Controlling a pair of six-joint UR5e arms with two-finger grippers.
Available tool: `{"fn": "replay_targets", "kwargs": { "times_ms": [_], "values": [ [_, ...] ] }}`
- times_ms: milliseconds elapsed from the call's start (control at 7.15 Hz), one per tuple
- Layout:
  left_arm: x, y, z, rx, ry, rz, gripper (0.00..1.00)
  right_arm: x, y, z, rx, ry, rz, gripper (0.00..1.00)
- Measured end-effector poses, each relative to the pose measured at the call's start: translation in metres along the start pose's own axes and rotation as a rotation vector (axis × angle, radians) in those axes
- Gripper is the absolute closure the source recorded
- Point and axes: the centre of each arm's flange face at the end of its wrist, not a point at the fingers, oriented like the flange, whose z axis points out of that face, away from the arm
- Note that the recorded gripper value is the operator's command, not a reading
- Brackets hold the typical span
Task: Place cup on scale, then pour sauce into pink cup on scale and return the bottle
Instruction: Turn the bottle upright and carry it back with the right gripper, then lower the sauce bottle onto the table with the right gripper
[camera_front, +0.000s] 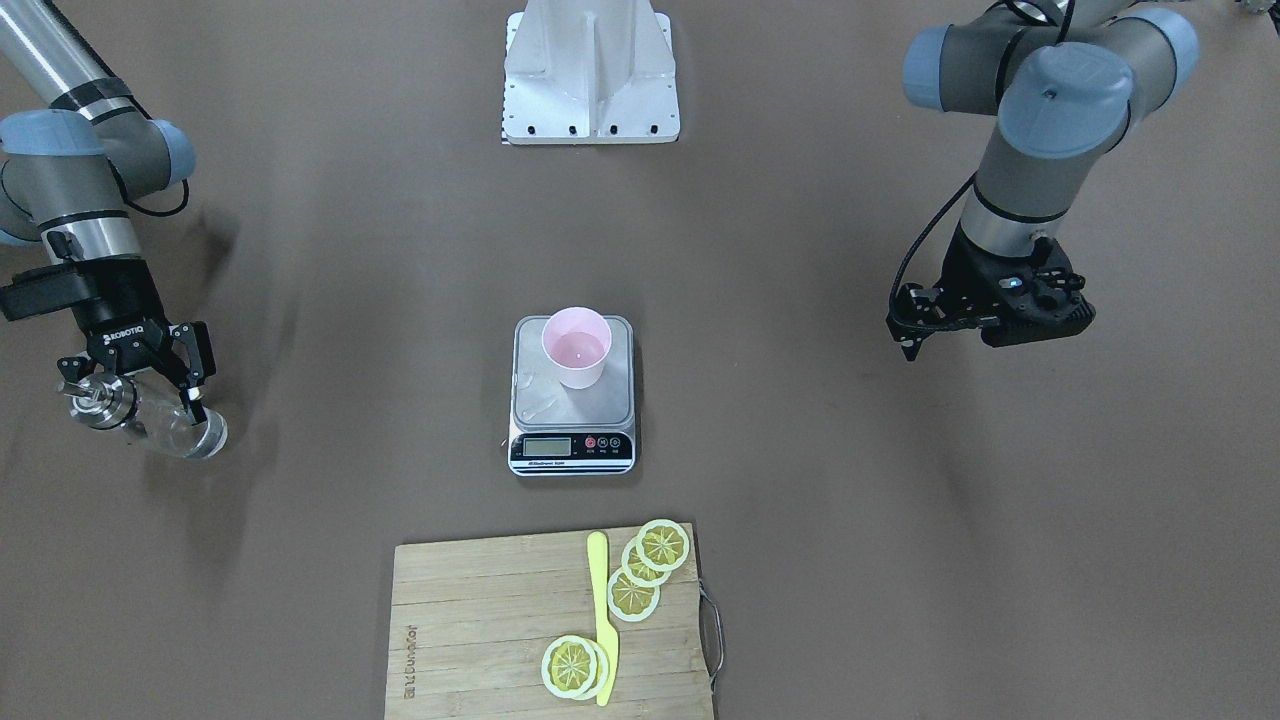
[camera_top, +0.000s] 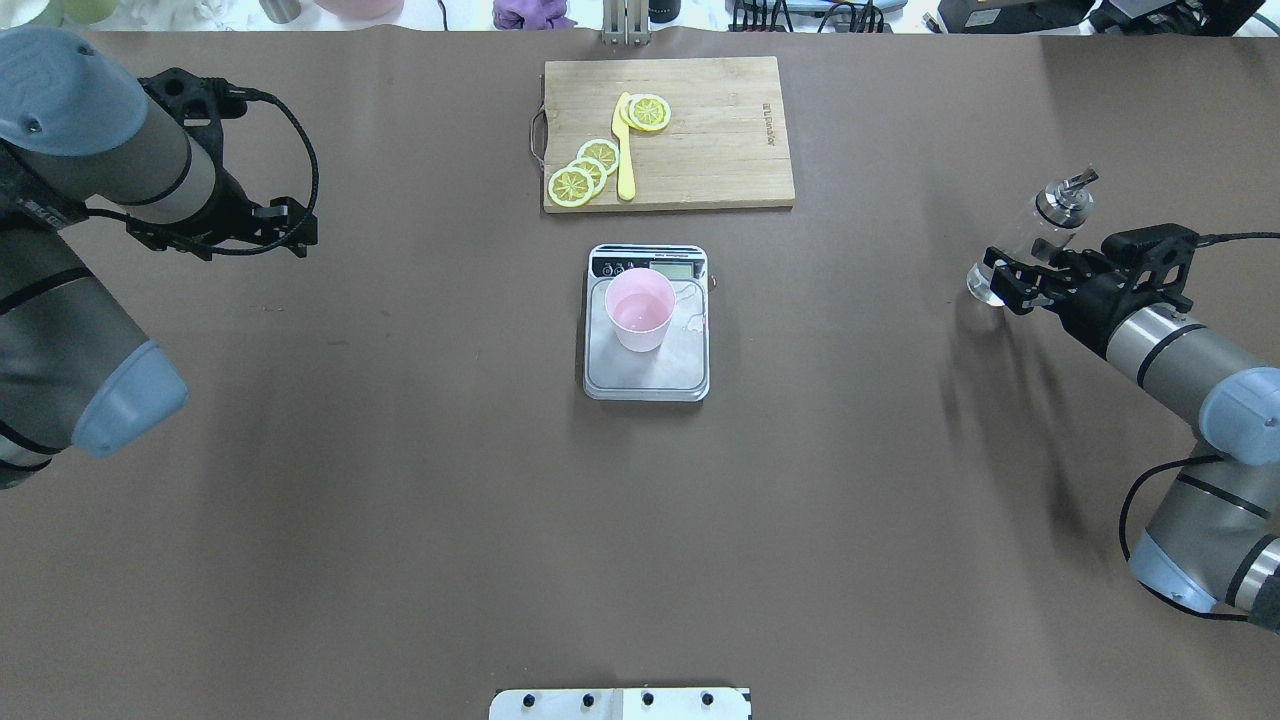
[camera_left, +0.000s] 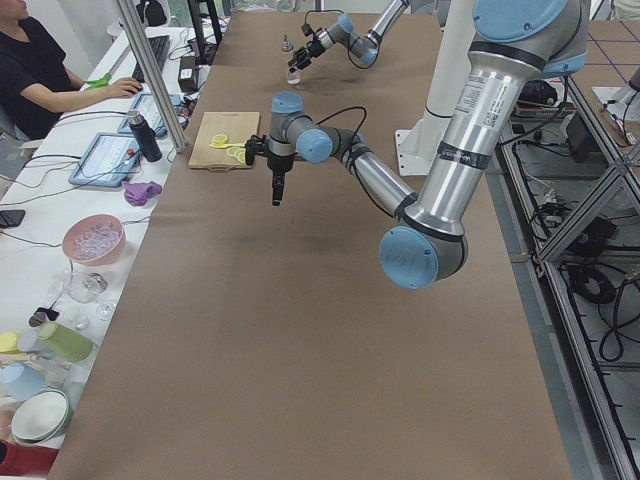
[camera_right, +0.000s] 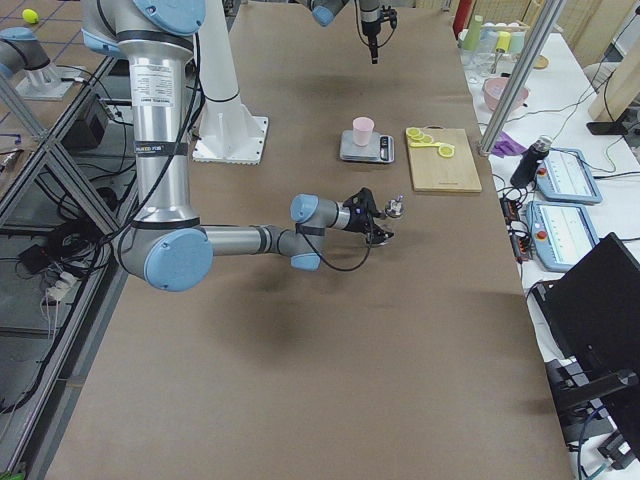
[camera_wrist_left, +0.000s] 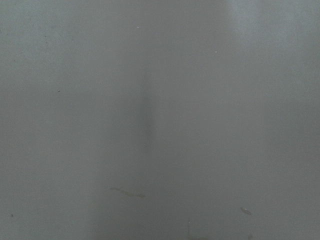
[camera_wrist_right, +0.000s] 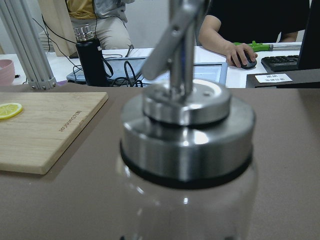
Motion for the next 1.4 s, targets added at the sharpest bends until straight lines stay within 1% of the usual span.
{"fn": "replay_targets", "kwargs": {
  "times_ms": [840,1119,1259,1399],
  "values": [
    [0.0,0.0,0.001,0.007,-0.007,-0.002,0.02,0.006,0.012,0.004,-0.027,0.018,-0.025,1.0],
    [-0.001,0.0,0.002,0.006,-0.008,-0.002,0.02,0.005,0.013,0.004,-0.029,0.017,-0.06,0.71],
    [-0.001,0.0,0.002,0.005,-0.008,-0.002,0.02,0.006,0.013,0.004,-0.031,0.017,-0.071,0.48],
    [-0.001,0.0,0.002,0.005,-0.008,-0.003,0.02,0.005,0.013,0.004,-0.03,0.017,-0.074,0.1]
  ]
}}
